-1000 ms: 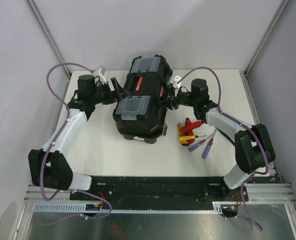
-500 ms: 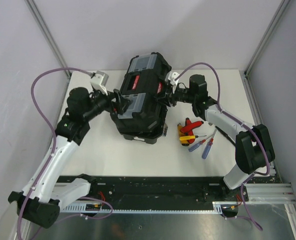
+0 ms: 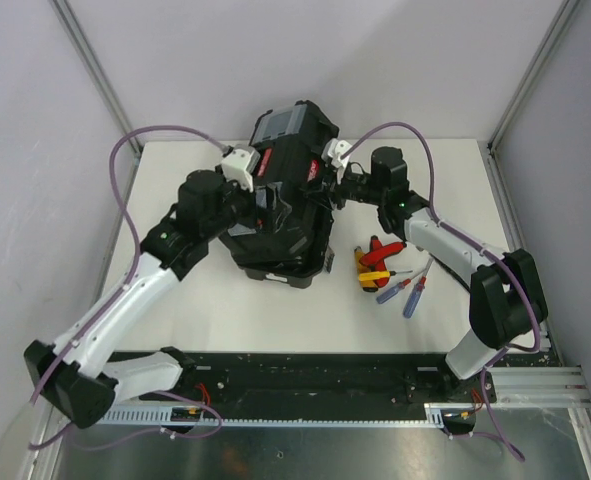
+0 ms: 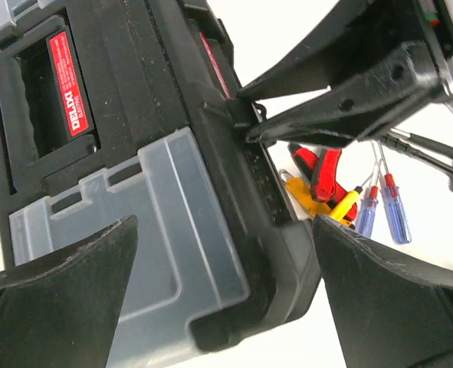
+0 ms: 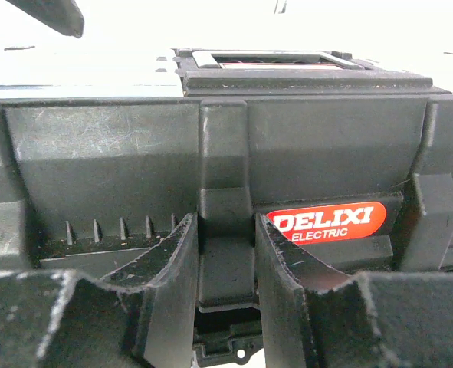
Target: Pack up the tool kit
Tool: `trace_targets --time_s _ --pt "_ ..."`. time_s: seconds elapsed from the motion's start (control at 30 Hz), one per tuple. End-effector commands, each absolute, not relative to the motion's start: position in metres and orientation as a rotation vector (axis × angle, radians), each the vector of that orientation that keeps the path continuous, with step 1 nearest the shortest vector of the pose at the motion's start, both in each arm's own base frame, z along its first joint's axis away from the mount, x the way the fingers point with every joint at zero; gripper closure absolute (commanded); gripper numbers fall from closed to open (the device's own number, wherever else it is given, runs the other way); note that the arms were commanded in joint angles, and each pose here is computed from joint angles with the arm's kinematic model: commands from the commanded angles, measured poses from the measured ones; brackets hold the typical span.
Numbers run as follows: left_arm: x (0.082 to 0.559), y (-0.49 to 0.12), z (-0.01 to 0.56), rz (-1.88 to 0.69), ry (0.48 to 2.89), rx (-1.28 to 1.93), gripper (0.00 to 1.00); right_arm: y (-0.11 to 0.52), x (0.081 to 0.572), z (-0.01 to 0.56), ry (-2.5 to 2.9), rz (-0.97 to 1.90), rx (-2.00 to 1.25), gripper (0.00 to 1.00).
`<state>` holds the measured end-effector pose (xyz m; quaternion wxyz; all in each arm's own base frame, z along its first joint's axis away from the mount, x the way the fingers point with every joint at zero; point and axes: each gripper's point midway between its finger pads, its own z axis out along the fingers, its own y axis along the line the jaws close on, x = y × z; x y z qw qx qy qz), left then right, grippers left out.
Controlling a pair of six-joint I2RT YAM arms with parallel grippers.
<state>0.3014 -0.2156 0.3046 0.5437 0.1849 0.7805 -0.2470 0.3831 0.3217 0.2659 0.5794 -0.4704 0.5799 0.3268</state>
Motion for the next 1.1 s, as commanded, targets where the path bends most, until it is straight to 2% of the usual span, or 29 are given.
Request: trace_targets --time_s 0.0,0.73,1.07 --pt "0.320 -0.216 0.324 -0.527 1.868 0.330 0.01 0.336 0.388 0.331 1.159 0.686 -1.054 1.00" --pt "0.351 -0.201 0.286 -0.220 2.051 0.394 0.00 0.348 0.393 0.340 1.147 0.698 -0.981 1.00" --pt "0.357 -0.197 0.291 -0.181 2.048 0.375 0.01 0.351 0.395 0.351 1.124 0.693 -0.952 1.00"
